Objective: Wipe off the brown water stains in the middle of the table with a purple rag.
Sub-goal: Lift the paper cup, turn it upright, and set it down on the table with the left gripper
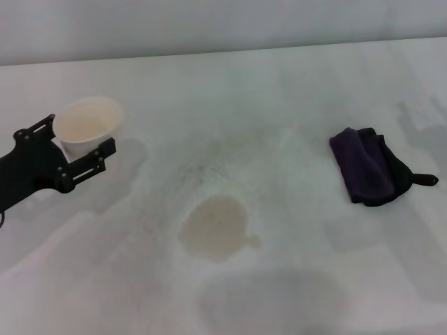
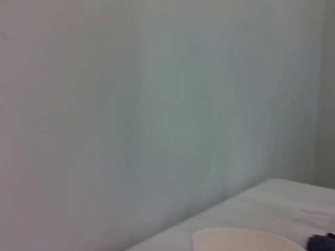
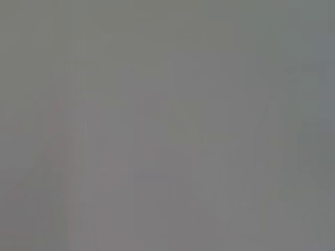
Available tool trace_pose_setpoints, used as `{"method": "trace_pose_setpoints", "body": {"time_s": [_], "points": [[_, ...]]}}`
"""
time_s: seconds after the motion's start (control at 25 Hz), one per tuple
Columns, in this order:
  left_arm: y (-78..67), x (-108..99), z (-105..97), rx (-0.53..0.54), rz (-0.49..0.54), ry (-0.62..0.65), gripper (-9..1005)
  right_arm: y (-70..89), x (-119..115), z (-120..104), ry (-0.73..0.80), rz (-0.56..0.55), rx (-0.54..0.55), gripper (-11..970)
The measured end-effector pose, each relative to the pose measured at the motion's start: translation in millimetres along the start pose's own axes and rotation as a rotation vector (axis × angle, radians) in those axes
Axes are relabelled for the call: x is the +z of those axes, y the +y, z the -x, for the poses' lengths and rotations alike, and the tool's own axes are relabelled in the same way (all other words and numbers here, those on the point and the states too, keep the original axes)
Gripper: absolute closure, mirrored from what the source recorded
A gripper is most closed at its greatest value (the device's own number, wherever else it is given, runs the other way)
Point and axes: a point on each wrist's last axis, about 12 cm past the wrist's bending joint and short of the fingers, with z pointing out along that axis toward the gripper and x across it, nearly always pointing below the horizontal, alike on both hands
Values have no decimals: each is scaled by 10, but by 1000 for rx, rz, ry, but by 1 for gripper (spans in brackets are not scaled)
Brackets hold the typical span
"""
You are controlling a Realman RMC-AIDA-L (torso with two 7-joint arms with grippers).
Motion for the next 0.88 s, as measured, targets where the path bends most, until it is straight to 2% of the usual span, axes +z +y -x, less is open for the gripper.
{"method": "trace_pose_setpoints", "body": {"time_s": [0.2, 0.48, 0.88], "points": [[-39, -68, -115, 31, 52, -28, 255, -5, -18, 5, -2, 2, -4, 268], [-166, -137, -378, 107, 93, 33, 253, 6, -26, 23, -19, 8, 2, 268], [-303, -172, -586, 124, 140, 64, 246, 20, -12, 32, -28, 14, 6, 268]]}}
